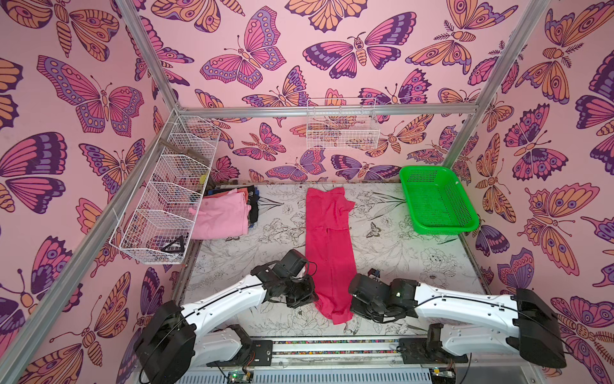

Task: Fold and stack t-shirts
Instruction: Fold the T-shirt.

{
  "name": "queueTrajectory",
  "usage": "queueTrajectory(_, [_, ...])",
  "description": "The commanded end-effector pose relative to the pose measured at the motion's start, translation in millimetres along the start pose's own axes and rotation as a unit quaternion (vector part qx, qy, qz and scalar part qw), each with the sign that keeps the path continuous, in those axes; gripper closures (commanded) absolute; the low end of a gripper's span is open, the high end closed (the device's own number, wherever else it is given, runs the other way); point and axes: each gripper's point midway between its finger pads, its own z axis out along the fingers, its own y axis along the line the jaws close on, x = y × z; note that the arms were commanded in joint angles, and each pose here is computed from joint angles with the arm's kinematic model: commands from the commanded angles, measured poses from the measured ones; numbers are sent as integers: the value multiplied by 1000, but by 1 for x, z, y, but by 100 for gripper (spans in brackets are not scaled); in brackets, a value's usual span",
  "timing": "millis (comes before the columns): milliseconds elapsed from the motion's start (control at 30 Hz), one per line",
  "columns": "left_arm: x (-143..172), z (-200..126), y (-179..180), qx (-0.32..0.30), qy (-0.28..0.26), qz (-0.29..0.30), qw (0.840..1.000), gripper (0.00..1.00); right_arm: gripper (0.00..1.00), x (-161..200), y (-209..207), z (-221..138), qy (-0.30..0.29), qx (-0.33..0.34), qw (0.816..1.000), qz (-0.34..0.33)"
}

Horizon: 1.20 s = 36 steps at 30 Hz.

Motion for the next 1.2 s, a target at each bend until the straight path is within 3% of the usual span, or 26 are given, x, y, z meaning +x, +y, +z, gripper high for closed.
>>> queueTrajectory(0, [-4,-1,-1,-14,-3,14,1000,100,100,-12,-5,-8,-19,14,1000,-13])
queueTrajectory(500, [-48,-6,-29,-9,-39,32,999,100,100,-74,7,-33,-60,-5,998,-23])
queueTrajectory(800, [-81,-6,-42,-10,-58,39,998,100,100,-93,37,-10,-20,-9,999,-49])
queueTrajectory(1167, [-136,-32,-55,20,-101,21,994,100,100,-128,55,4,1,-13,998,-66])
